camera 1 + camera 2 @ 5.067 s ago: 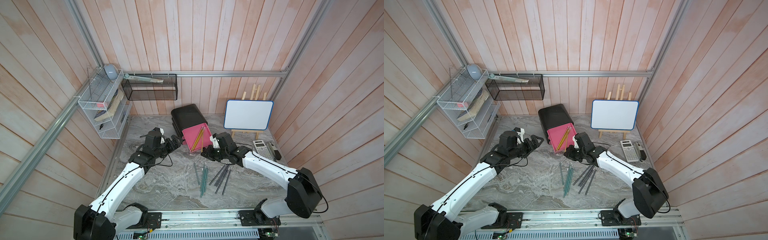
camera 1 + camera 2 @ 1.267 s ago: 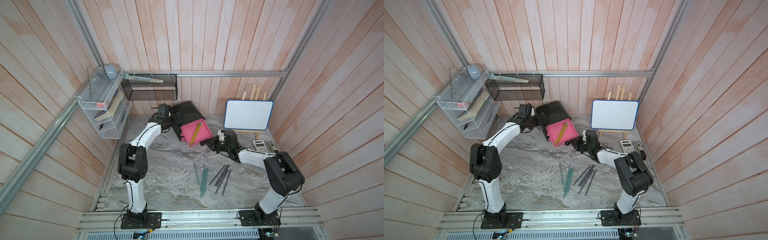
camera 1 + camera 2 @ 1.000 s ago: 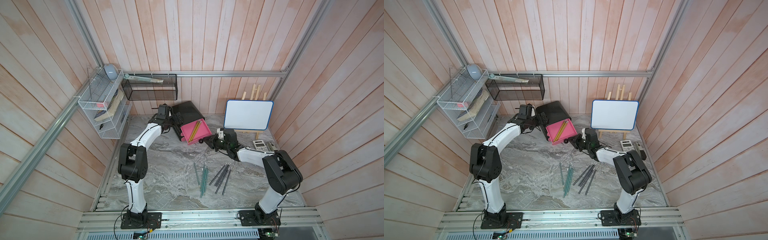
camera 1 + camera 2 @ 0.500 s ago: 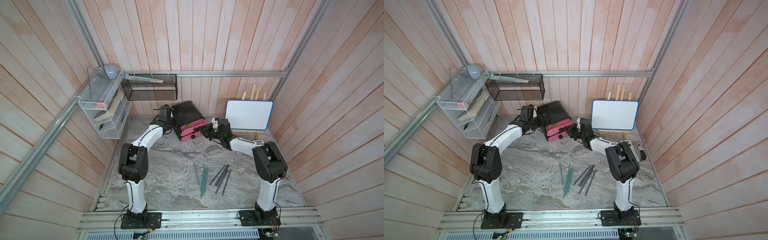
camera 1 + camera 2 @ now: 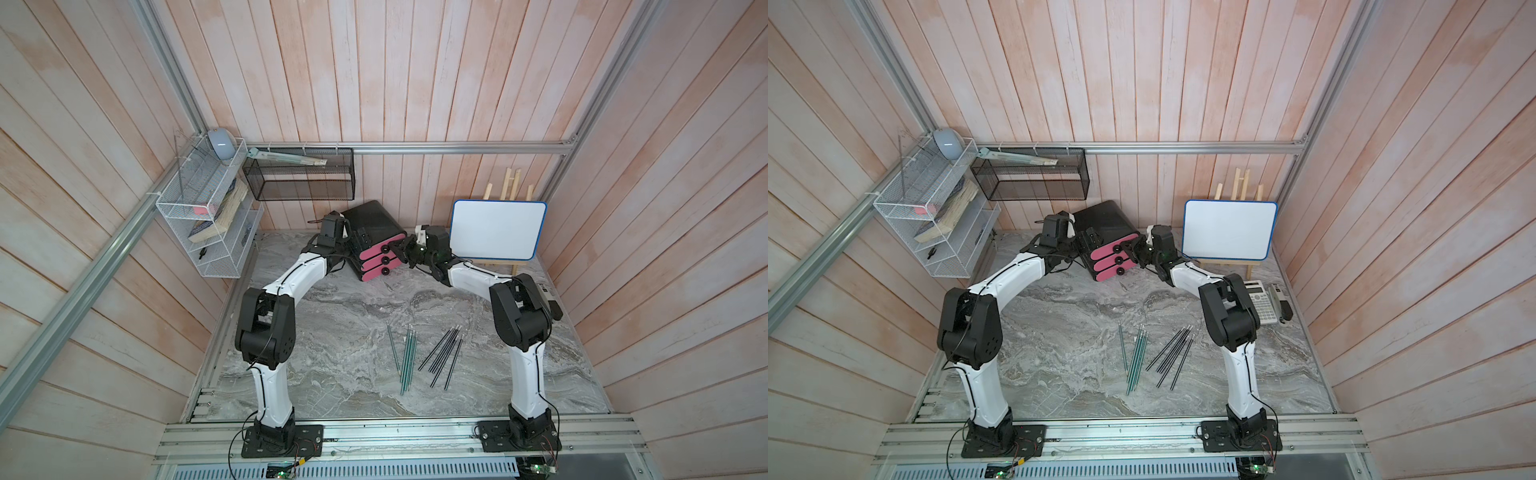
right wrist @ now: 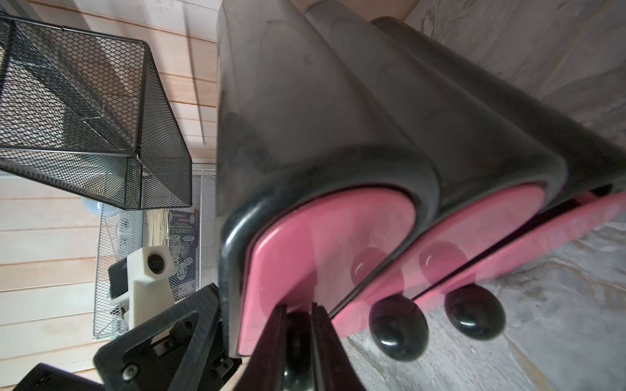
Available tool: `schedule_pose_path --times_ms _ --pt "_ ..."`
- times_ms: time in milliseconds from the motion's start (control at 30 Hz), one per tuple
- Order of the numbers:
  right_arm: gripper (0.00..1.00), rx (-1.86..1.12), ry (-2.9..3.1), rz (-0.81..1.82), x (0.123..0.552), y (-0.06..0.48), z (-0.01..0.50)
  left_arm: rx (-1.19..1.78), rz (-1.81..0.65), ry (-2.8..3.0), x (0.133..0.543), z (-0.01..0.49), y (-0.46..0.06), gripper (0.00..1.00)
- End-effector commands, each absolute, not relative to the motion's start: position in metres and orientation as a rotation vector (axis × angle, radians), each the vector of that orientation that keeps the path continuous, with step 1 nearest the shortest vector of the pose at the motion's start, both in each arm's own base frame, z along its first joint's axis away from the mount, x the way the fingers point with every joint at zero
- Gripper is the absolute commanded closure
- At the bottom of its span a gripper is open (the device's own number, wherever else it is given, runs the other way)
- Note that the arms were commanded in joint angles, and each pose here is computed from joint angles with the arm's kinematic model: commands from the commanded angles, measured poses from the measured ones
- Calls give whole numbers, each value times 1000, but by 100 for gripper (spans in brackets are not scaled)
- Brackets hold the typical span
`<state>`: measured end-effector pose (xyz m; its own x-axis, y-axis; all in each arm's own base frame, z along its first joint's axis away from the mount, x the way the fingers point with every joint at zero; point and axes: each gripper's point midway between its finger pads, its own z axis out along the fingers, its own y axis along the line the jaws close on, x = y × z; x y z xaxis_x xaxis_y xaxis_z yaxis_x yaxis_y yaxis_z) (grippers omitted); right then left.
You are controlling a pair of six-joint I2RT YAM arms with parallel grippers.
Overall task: Please place the pencils in the drawer according to their color
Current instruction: Close the drawer in the storage box.
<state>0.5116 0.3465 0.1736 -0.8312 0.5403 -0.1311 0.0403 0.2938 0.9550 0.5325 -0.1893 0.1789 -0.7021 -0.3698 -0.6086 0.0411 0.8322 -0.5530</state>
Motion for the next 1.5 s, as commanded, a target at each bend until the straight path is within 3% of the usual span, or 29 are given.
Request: schedule_pose_path --times_ms 0,233,433,700,1067,1467 --pt "79 489 2150 1579 496 354 171 -237 -634 2506 490 114 -191 1" --pt "53 502 2135 1577 461 329 166 -243 -646 2443 497 145 -184 1" --pt "49 513 2132 1590 447 321 147 -262 -648 2381 504 176 -169 0" --pt "52 496 2133 1586 458 327 150 -266 -658 2392 503 174 -169 0" --pt "69 493 2142 1591 491 348 153 -273 -669 2429 493 152 -173 0" --pt "71 479 2147 1610 502 365 156 -268 -683 2429 488 150 -179 0"
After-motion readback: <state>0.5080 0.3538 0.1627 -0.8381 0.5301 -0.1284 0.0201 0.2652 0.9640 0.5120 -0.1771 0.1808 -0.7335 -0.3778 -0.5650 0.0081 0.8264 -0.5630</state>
